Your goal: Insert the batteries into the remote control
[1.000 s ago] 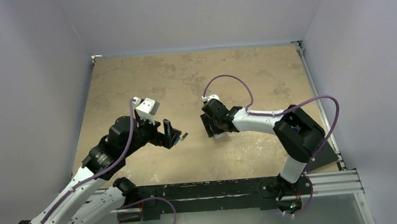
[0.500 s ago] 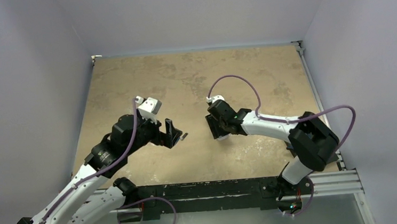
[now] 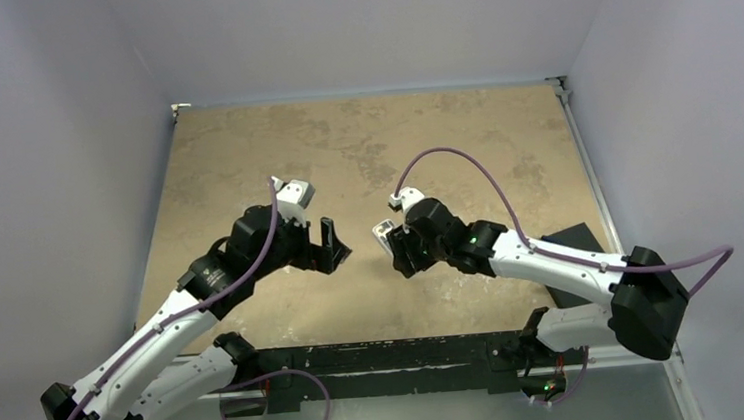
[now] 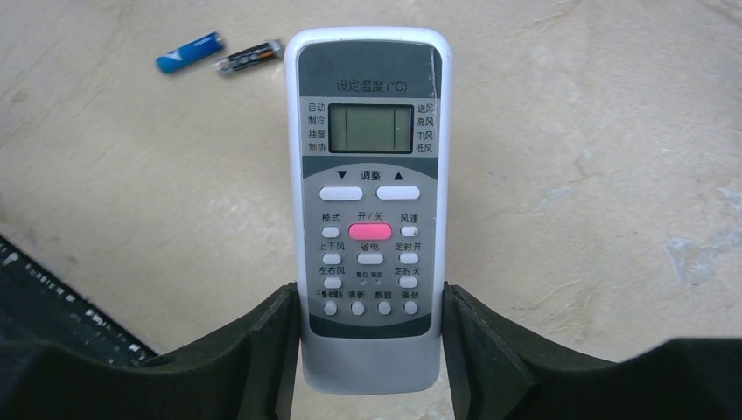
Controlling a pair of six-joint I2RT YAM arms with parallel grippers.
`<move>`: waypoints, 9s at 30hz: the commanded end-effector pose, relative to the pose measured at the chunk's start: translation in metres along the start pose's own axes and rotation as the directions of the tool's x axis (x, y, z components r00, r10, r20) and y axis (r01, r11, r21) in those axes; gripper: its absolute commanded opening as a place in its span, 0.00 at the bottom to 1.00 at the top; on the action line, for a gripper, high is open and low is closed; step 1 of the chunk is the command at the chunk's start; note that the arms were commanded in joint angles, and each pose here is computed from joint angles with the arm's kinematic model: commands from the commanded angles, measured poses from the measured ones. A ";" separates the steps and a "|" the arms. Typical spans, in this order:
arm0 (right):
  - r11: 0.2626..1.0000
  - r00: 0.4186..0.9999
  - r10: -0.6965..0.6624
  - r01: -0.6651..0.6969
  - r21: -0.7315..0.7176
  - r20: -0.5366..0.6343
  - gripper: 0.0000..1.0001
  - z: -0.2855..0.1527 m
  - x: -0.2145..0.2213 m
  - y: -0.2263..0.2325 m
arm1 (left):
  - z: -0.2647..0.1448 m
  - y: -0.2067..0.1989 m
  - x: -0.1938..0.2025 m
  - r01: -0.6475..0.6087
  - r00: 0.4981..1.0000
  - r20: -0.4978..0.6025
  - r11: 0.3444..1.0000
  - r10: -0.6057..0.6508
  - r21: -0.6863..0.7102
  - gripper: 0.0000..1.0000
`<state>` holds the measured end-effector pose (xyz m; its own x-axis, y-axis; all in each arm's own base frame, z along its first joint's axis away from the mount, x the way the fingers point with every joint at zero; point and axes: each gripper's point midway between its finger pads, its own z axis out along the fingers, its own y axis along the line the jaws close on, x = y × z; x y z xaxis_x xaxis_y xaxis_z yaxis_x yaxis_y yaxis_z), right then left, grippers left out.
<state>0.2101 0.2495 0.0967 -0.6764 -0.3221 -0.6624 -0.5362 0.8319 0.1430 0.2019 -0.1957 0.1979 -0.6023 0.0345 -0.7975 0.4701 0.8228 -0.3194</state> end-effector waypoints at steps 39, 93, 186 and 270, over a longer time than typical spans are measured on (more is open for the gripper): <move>0.873 0.845 -0.415 0.474 -0.114 0.337 0.17 -0.087 -0.018 0.135 | -0.030 -0.062 0.053 0.540 0.834 -0.409 0.698 -0.370 0.470 0.69; 0.813 0.718 -0.550 0.576 0.079 0.425 0.99 -0.156 -0.033 0.155 | -0.027 -0.060 0.038 0.753 0.658 -0.420 0.530 -0.625 0.390 0.00; 0.817 0.759 -0.567 0.467 0.338 0.320 0.00 -0.124 -0.038 0.108 | -0.077 -0.078 -0.016 0.577 0.811 -0.252 0.649 -0.528 0.496 0.74; 0.468 0.972 -0.147 0.233 -0.852 0.184 0.05 -0.181 -0.050 0.183 | -0.117 -0.110 0.004 0.040 0.998 -0.059 0.659 0.006 0.751 0.00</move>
<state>0.0509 0.3305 0.2618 -0.5260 -0.4149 -0.7424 -0.8090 -0.0250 0.5873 0.0669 -0.2189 0.2885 -0.6403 0.0895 -0.7628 0.7679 0.0949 -0.6335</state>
